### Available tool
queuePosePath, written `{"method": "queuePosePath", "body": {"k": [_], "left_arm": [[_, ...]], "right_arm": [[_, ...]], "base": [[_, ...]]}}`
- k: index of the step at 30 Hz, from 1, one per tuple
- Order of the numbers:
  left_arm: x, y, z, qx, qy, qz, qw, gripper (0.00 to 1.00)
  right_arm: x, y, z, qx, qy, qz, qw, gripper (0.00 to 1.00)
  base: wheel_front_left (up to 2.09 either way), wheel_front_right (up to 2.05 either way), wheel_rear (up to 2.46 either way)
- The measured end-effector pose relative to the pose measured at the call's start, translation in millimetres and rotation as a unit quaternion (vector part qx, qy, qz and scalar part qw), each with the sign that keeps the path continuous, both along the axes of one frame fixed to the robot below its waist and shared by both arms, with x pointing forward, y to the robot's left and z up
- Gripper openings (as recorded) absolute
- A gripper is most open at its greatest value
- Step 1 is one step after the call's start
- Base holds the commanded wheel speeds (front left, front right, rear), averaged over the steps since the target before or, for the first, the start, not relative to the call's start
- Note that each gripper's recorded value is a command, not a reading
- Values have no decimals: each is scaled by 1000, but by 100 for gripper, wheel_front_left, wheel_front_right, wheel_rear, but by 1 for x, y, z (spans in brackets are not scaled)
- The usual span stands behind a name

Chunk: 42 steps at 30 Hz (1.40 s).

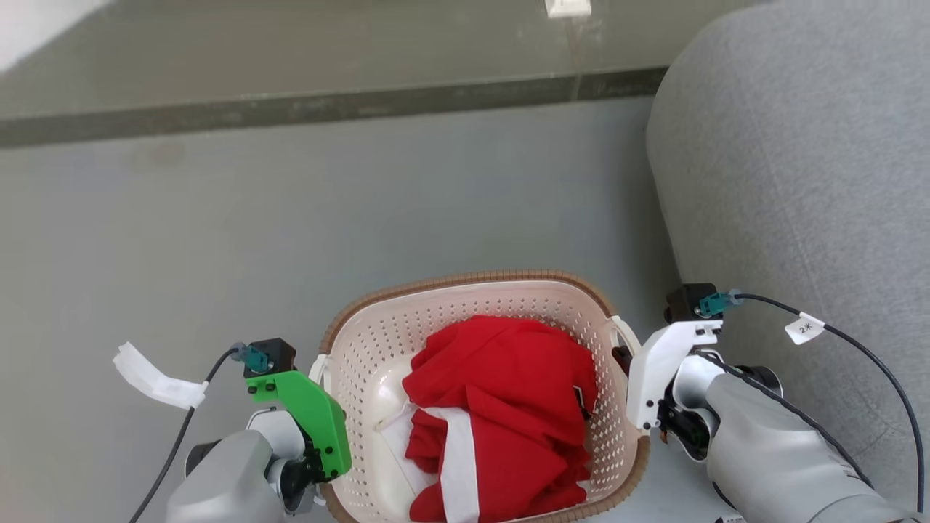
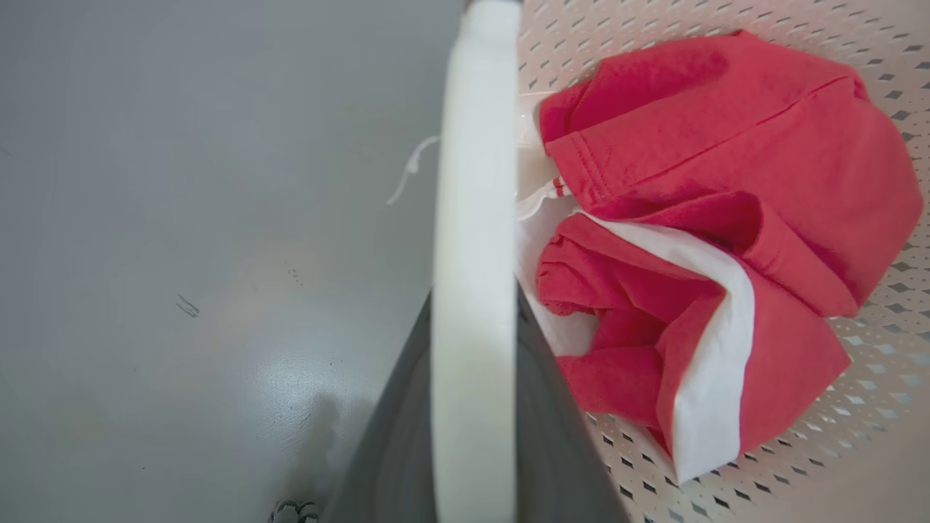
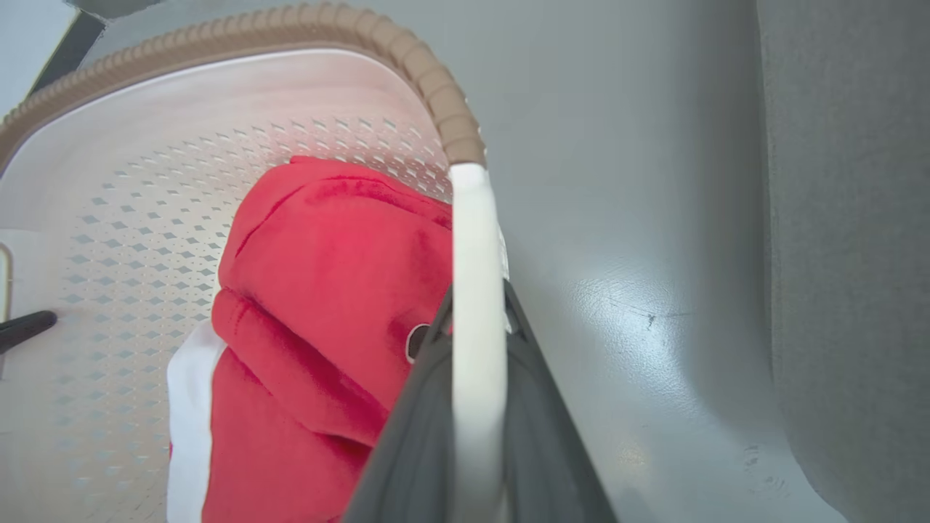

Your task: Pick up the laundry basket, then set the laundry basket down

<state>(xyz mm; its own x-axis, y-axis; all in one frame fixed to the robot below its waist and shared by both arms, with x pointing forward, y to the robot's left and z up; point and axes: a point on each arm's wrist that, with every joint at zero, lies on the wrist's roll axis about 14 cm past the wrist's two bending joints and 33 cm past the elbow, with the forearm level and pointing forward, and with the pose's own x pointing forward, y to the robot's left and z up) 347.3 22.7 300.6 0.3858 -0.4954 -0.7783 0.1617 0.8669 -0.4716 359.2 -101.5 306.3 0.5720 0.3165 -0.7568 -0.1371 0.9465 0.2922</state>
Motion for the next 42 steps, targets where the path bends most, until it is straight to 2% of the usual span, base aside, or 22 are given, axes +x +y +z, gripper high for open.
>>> {"method": "queuePosePath", "body": {"k": [9,42], "left_arm": [[0,-1,16,0,-12,-7,1000,0],[-10,-5,9,-2,13,-17,1000,0]], "right_arm": [[2,-1,17,-1,-16,4,1000,0],[-4,-4,11,-1,4,11,1000,0]], "base": [[0,0,0],[0,0,0]]}}
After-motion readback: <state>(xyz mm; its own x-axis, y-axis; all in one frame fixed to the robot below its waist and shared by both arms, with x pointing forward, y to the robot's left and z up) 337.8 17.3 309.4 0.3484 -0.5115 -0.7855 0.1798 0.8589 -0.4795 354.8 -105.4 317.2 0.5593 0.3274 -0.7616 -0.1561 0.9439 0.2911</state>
